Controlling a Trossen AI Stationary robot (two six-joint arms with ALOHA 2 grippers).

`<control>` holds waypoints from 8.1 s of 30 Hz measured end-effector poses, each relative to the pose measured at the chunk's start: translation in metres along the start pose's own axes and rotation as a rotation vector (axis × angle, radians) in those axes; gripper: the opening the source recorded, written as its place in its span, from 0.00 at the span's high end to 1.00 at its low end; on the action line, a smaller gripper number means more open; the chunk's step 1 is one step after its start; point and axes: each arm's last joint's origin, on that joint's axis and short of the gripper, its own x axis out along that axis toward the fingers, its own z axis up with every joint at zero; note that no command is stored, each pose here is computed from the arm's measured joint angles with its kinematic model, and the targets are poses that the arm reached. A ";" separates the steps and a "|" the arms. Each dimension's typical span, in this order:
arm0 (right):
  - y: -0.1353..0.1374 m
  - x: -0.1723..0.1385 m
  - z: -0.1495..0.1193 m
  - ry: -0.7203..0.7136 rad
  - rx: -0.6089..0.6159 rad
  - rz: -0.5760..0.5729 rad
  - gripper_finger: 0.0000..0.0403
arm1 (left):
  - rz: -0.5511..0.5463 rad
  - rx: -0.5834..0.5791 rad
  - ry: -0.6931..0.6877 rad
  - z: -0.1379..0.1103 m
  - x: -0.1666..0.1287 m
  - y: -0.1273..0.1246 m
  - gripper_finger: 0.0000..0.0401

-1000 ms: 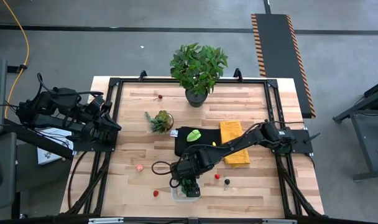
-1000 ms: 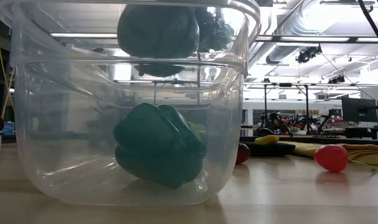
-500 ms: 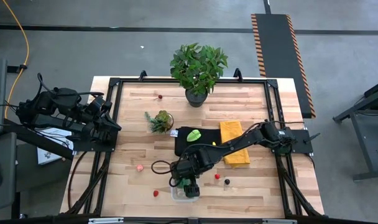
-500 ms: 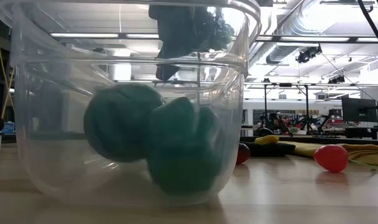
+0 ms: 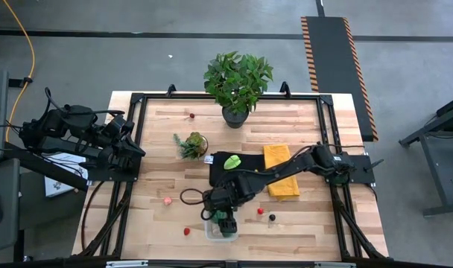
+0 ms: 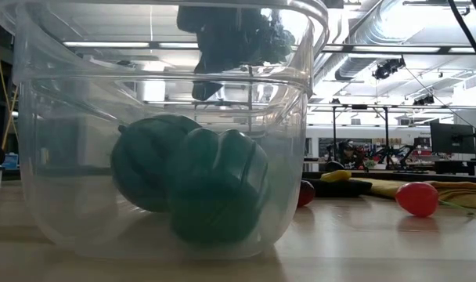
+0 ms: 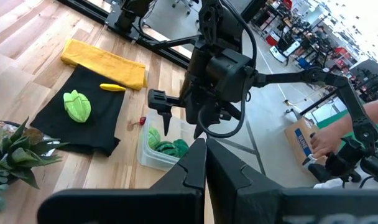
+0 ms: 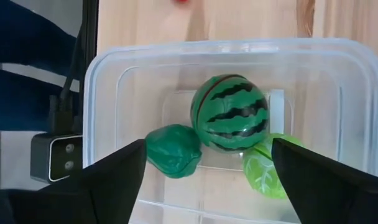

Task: Pick and placing Produce into tupperware
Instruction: Put the corn into the bin

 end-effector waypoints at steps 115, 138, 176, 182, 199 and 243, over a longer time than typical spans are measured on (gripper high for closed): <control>-0.056 -0.271 -0.134 -1.039 0.339 -0.236 0.37 | 0.049 -0.002 -0.039 0.002 0.000 0.001 1.00; -0.097 -0.126 -0.189 -0.317 0.763 -0.257 0.37 | 0.226 -0.119 -0.161 0.004 0.000 0.007 1.00; -0.105 -0.049 -0.133 -0.077 1.112 -0.388 0.53 | 0.262 -0.116 -0.110 -0.001 -0.001 0.010 1.00; -0.104 -0.049 -0.133 -0.077 1.129 -0.379 0.53 | 0.277 -0.096 -0.087 -0.003 -0.001 0.011 1.00; -0.106 -0.044 -0.128 -0.126 1.185 -0.356 0.53 | 0.301 -0.087 -0.050 -0.006 -0.001 0.013 1.00; -0.127 -0.005 -0.130 0.016 1.184 -0.369 0.58 | 0.276 -0.097 -0.027 -0.007 -0.001 0.013 1.00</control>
